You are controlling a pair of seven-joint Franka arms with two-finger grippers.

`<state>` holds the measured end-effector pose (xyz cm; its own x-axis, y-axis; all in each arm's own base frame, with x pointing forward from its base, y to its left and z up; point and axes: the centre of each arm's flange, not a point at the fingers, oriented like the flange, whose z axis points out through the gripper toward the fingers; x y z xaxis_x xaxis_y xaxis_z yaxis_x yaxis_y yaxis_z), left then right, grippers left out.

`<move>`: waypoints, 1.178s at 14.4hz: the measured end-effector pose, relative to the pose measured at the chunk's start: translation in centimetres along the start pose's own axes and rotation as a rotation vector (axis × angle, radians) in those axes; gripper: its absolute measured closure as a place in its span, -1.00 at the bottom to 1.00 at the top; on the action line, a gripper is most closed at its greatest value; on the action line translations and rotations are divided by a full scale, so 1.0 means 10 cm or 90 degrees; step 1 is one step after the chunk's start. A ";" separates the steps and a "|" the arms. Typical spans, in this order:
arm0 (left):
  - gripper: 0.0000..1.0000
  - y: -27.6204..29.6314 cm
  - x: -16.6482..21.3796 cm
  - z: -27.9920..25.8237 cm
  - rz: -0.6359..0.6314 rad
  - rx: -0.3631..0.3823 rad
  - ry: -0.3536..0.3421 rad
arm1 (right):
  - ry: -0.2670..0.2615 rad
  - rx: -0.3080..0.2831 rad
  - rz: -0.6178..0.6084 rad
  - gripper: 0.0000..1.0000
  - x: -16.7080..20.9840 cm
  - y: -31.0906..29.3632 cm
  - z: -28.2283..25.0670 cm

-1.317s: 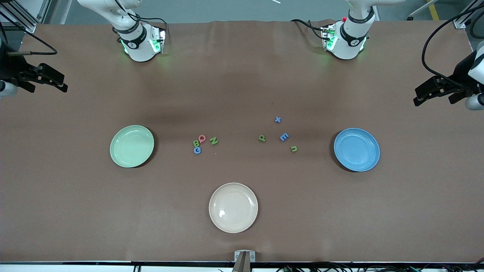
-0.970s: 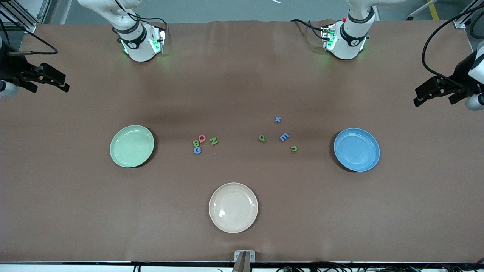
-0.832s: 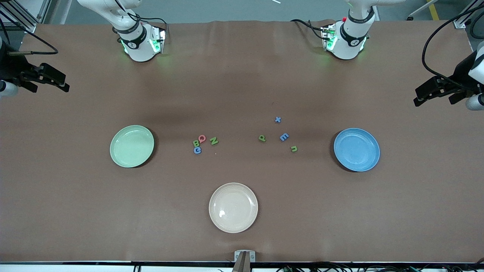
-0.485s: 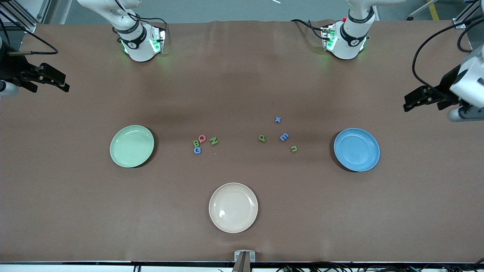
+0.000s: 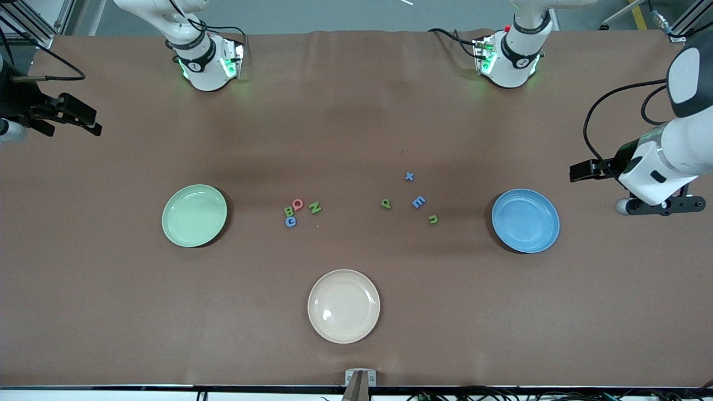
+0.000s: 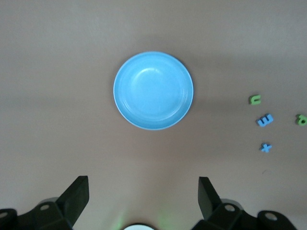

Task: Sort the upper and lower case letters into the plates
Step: 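Move the left gripper from rest toward the scattered foam letters, then lower the left gripper over the blue x while the right gripper reaches the blue c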

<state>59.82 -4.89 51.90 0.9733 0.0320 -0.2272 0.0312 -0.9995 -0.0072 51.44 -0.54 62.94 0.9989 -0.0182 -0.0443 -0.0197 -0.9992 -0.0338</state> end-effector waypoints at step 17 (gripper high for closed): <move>-1.00 2.65 -0.79 2.34 -0.092 -0.129 0.080 | -0.029 -0.006 0.004 -1.00 0.19 0.04 0.27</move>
<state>47.62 -31.65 30.76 0.9755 0.1875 -0.1152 0.2051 -0.9643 0.1675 53.25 -0.89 60.13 0.9957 -0.0230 -0.0899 -0.0252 -0.9994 -0.0234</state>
